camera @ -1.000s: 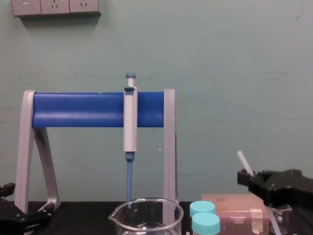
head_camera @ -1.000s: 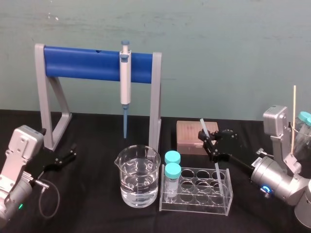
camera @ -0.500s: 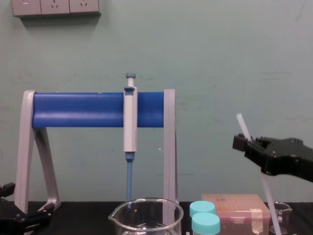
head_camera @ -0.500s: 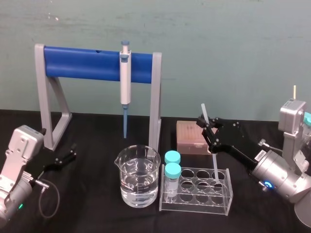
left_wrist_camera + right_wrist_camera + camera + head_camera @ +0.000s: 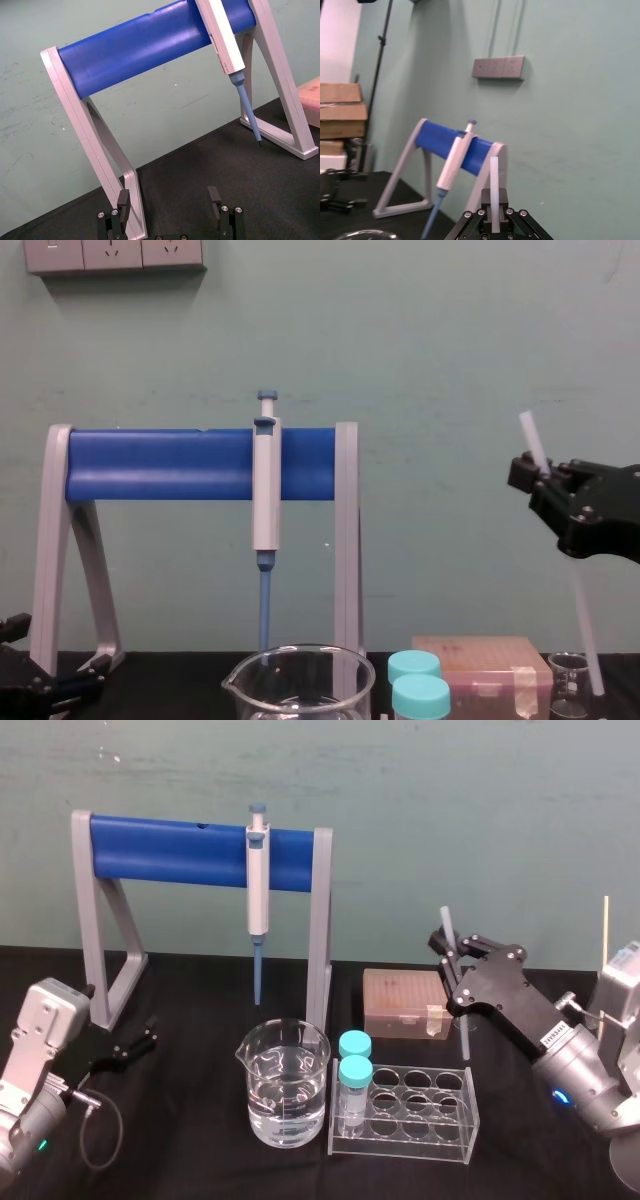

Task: Pick up the stirring rod with one hand, then place it down.

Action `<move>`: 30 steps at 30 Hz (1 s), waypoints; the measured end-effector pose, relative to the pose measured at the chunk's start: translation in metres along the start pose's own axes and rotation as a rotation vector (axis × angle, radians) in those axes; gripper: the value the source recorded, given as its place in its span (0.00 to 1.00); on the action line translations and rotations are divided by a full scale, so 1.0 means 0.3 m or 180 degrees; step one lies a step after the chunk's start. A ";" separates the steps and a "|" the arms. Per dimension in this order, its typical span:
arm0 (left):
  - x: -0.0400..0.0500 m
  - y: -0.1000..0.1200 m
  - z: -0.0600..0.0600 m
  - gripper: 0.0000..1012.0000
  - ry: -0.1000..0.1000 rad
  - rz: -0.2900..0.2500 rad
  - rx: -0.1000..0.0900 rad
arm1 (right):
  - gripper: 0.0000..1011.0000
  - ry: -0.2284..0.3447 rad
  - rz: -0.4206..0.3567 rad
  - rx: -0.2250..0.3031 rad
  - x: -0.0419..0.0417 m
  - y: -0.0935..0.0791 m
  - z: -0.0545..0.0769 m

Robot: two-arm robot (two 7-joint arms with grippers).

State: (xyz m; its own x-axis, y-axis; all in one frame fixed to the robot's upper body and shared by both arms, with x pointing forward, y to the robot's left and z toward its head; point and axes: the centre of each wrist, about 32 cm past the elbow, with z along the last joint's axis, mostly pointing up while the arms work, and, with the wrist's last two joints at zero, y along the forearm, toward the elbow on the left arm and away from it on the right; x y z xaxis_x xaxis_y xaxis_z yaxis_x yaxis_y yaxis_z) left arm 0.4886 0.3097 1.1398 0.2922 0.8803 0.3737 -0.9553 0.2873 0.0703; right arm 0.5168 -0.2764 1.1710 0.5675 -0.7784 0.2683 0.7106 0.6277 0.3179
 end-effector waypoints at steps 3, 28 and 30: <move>0.000 0.000 0.000 0.99 0.0000 0.0000 0.0000 | 0.07 -0.0093 -0.0071 0.0062 0.000 -0.009 -0.007; 0.000 0.000 0.000 0.99 0.0000 0.0000 0.0000 | 0.07 0.0175 -0.0364 0.0206 -0.005 -0.049 -0.075; 0.000 0.000 0.000 0.99 0.0000 0.0000 0.0000 | 0.07 0.0183 -0.0368 0.0197 -0.006 -0.049 -0.075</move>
State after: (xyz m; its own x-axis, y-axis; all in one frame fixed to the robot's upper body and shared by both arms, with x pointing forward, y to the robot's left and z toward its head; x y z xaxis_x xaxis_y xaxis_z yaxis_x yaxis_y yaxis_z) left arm 0.4886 0.3097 1.1398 0.2923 0.8803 0.3737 -0.9553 0.2873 0.0703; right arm 0.5148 -0.2845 1.1455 0.5074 -0.8438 0.1747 0.7466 0.5317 0.3997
